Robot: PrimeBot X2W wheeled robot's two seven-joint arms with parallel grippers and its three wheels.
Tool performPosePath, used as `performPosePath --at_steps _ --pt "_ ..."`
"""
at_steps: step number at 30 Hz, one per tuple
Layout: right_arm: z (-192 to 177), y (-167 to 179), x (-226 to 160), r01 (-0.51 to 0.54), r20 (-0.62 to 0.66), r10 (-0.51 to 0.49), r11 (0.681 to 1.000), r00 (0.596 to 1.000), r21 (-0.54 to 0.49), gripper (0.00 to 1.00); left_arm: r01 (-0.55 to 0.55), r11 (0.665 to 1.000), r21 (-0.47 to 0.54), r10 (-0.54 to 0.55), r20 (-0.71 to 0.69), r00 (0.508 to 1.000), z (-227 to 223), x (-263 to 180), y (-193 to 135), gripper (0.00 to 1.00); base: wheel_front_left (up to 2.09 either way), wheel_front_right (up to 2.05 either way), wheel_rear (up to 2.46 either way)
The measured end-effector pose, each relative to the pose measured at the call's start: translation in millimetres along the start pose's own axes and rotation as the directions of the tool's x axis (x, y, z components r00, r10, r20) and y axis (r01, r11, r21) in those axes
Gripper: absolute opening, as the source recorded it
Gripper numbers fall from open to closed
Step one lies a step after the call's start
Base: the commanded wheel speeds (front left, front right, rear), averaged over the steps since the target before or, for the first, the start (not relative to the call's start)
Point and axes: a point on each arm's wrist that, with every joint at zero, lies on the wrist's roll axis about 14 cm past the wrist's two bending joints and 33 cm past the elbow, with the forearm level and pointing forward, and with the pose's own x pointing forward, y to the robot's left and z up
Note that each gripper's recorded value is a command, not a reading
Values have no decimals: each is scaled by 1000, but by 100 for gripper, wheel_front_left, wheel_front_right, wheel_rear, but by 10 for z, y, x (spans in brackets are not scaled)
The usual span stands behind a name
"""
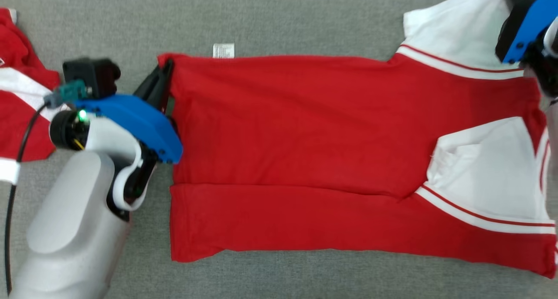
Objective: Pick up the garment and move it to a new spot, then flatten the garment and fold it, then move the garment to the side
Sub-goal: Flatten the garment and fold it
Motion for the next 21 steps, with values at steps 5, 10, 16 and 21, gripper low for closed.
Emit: performPosePath --at_steps 5,10,16,21 --pt "72 10 -315 -35 68 30 997 997 62 0 42 999 -10 -41 76 996 26 -177 -137 0 0 0 0" --pt "66 -107 -686 -40 104 30 995 994 95 0 89 996 18 -91 204 975 192 -383 -313 0 0 0 0" --pt "-54 -152 -1113 -69 115 54 989 992 134 0 136 986 101 -159 269 950 216 -609 -453 0 0 0 0" --pt "-303 -195 -1427 -74 96 57 981 994 177 0 151 969 194 -197 246 949 62 -733 -464 0 0 0 0"
